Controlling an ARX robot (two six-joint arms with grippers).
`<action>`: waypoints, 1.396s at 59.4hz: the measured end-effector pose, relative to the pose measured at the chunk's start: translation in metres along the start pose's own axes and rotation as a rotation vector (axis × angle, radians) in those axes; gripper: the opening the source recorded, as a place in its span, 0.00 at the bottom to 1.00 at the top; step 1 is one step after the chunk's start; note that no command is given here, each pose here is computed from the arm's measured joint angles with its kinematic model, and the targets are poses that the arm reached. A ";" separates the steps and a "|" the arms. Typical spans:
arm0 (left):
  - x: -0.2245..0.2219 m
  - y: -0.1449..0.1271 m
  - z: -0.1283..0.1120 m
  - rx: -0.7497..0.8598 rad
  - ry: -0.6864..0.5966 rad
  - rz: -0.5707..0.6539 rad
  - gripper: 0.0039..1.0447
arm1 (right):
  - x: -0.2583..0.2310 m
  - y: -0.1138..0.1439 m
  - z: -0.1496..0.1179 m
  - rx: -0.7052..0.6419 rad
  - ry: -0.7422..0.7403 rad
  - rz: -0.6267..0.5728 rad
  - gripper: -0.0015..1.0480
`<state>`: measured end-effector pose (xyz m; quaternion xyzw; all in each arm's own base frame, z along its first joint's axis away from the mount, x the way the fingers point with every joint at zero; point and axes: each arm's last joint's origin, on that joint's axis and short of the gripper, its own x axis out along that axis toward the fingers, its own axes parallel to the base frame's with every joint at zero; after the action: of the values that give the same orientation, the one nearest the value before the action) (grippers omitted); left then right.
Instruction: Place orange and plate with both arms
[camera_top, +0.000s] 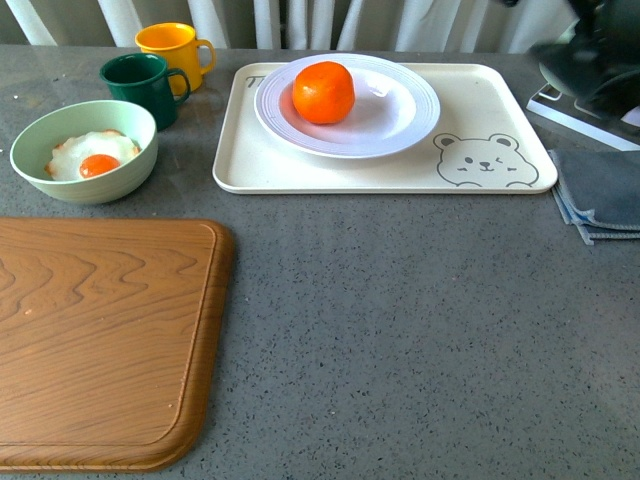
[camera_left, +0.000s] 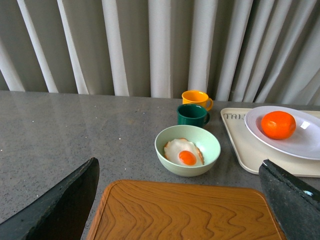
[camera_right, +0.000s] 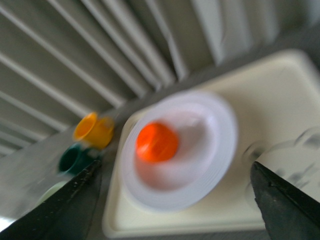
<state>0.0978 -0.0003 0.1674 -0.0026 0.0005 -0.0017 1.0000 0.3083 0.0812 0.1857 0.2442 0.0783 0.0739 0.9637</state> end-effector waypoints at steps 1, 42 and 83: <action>0.000 0.000 0.000 0.000 0.000 0.000 0.92 | -0.004 -0.001 0.001 -0.031 -0.029 -0.013 0.76; 0.000 0.000 0.000 0.000 0.000 0.001 0.92 | -0.138 -0.056 -0.012 -0.488 -0.151 -0.148 0.02; 0.000 0.000 0.000 0.000 0.000 0.001 0.92 | -0.183 -0.060 -0.008 -0.489 -0.169 -0.146 0.02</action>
<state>0.0978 -0.0002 0.1674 -0.0024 0.0005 -0.0013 1.0000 0.1341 0.0002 0.1706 0.0030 -0.0052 0.0002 1.0000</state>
